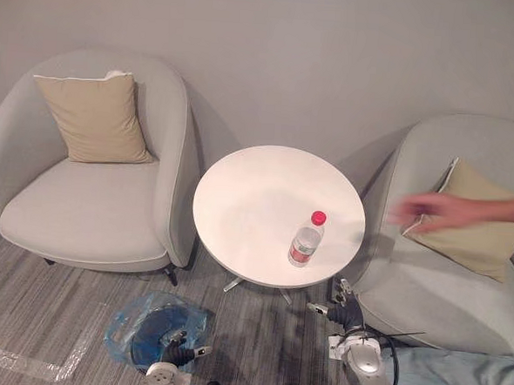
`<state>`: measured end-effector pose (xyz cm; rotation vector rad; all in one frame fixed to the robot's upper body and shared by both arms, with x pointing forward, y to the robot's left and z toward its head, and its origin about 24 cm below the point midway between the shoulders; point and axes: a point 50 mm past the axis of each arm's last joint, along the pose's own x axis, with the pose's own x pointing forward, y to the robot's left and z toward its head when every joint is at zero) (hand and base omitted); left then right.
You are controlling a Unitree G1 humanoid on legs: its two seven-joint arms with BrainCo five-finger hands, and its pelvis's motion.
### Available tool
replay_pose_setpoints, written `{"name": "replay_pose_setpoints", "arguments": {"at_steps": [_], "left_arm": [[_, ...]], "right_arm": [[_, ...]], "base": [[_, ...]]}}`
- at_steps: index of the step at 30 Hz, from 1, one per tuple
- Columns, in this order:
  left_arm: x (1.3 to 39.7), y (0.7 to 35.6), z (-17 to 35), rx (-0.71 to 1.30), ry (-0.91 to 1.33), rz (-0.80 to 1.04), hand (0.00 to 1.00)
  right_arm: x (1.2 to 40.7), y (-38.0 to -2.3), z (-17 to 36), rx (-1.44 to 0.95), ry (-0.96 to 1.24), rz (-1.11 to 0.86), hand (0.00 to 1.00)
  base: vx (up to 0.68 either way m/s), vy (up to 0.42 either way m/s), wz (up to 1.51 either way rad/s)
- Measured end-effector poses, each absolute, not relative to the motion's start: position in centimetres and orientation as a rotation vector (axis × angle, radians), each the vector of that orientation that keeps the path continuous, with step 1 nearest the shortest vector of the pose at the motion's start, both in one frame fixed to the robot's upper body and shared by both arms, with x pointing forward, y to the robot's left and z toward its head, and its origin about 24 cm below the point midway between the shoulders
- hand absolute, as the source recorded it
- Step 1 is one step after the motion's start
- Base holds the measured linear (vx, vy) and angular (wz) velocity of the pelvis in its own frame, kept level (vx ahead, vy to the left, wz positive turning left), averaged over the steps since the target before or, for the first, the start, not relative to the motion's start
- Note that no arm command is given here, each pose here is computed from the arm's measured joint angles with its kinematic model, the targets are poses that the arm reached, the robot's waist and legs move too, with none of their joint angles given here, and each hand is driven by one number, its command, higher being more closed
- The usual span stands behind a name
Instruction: Gather rubbish on tea table into small bin, then transfer packed bag to large trash can.
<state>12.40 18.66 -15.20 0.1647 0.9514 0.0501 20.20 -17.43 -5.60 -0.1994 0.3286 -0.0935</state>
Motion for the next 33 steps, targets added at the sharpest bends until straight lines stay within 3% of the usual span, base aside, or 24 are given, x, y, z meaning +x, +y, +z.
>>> {"name": "replay_pose_setpoints", "arguments": {"at_steps": [16,33], "left_arm": [[12.9,18.4,-14.7,0.159,0.907,0.048,0.0],[13.7,18.3,-14.5,0.16,0.885,0.047,0.0]], "right_arm": [[24.5,-16.8,-3.1,-0.2,0.214,-0.139,0.0],[25.6,-16.4,-3.2,-0.188,0.229,-0.134,0.0]], "base": [[0.0,-0.005,0.07],[0.0,-0.006,0.02]]}}
